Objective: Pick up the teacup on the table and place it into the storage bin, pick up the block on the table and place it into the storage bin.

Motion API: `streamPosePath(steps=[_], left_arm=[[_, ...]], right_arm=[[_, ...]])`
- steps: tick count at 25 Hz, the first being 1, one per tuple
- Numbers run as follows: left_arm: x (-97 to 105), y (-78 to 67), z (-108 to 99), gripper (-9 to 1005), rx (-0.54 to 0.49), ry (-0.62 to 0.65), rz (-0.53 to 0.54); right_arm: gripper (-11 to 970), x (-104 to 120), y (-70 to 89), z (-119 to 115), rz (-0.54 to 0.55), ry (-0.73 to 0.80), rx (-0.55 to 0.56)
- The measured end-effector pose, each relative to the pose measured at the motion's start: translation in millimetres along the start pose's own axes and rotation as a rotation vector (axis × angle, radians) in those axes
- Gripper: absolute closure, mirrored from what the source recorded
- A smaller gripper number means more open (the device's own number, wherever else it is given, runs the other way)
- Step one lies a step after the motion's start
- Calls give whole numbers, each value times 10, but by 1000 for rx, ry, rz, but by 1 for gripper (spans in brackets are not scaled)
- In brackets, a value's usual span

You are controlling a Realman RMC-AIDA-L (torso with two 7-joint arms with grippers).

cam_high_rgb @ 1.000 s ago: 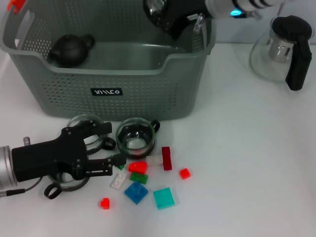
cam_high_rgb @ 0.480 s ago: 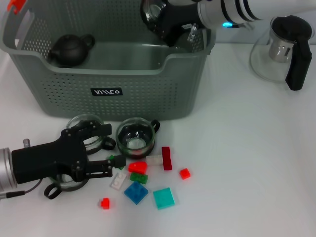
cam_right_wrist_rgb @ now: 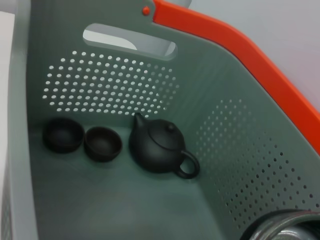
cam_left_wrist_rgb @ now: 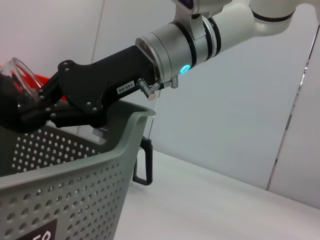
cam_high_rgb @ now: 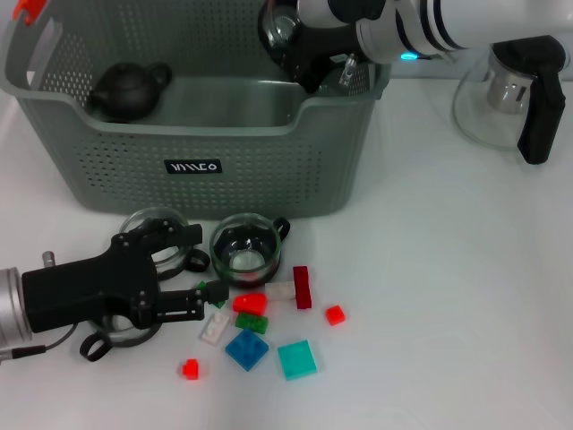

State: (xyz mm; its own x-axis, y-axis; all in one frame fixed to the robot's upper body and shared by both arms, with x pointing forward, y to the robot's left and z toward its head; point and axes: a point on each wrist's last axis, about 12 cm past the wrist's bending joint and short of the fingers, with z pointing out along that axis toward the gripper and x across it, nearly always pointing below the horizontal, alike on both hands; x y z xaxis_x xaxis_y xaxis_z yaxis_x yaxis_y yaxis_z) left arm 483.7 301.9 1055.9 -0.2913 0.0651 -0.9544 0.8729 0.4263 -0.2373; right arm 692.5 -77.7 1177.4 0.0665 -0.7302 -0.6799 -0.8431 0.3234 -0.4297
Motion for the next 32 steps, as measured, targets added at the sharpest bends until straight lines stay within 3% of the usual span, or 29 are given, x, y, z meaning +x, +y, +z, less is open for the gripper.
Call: streamPosePath(steps=[32], left_arm=[[-3, -3, 18, 66, 3, -2, -1]], right_arm=[[772, -20, -10, -12, 3, -5, 5]])
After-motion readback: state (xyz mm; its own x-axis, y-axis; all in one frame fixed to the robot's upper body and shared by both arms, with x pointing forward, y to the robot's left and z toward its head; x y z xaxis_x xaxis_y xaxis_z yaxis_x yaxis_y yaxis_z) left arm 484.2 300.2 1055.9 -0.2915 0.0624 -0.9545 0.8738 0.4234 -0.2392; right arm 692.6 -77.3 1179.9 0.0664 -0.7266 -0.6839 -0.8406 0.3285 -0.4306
